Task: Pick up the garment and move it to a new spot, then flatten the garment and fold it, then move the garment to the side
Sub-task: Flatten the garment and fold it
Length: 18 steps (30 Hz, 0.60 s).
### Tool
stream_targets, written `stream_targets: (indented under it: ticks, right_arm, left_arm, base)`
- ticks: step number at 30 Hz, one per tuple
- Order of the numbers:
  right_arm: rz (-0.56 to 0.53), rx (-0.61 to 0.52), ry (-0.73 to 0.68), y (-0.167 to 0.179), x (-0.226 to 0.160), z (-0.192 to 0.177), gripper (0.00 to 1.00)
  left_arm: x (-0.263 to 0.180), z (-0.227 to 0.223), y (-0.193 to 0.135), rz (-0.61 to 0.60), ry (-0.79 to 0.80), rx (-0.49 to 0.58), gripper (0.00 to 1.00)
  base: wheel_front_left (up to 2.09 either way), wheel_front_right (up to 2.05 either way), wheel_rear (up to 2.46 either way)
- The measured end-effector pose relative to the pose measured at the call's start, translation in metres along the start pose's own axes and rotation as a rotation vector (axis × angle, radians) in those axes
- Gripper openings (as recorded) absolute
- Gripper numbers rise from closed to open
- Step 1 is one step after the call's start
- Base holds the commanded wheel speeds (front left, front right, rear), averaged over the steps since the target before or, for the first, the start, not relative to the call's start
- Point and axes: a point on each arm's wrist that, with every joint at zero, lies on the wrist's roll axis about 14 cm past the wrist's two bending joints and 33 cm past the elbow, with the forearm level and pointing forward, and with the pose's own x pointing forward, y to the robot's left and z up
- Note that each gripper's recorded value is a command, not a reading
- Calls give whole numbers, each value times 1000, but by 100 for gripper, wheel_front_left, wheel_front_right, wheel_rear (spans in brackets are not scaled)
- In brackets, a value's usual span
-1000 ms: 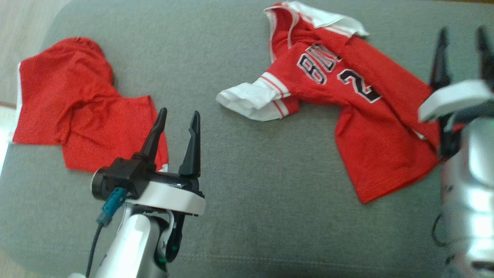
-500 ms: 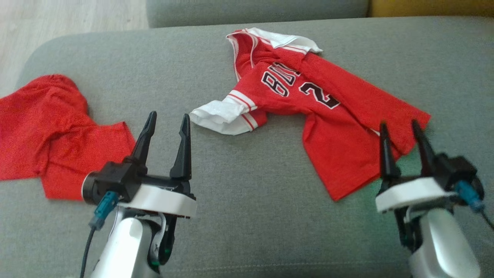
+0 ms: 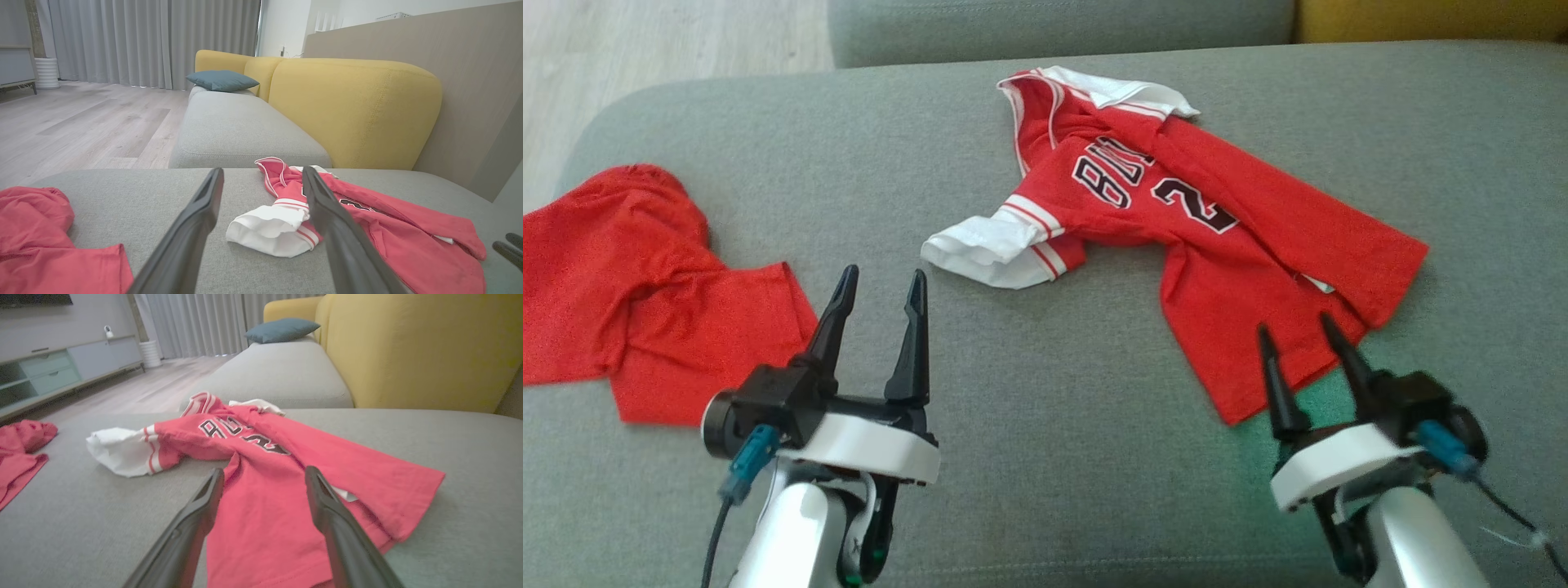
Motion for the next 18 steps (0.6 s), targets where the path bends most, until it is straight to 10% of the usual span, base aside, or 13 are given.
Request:
stream_targets:
  ticks: [18]
  right_arm:
    - [130, -150, 391, 29, -7, -99, 100]
  left_arm:
    - [-6, -14, 22, 63, 45, 7, 100]
  base:
    - [0, 0, 0]
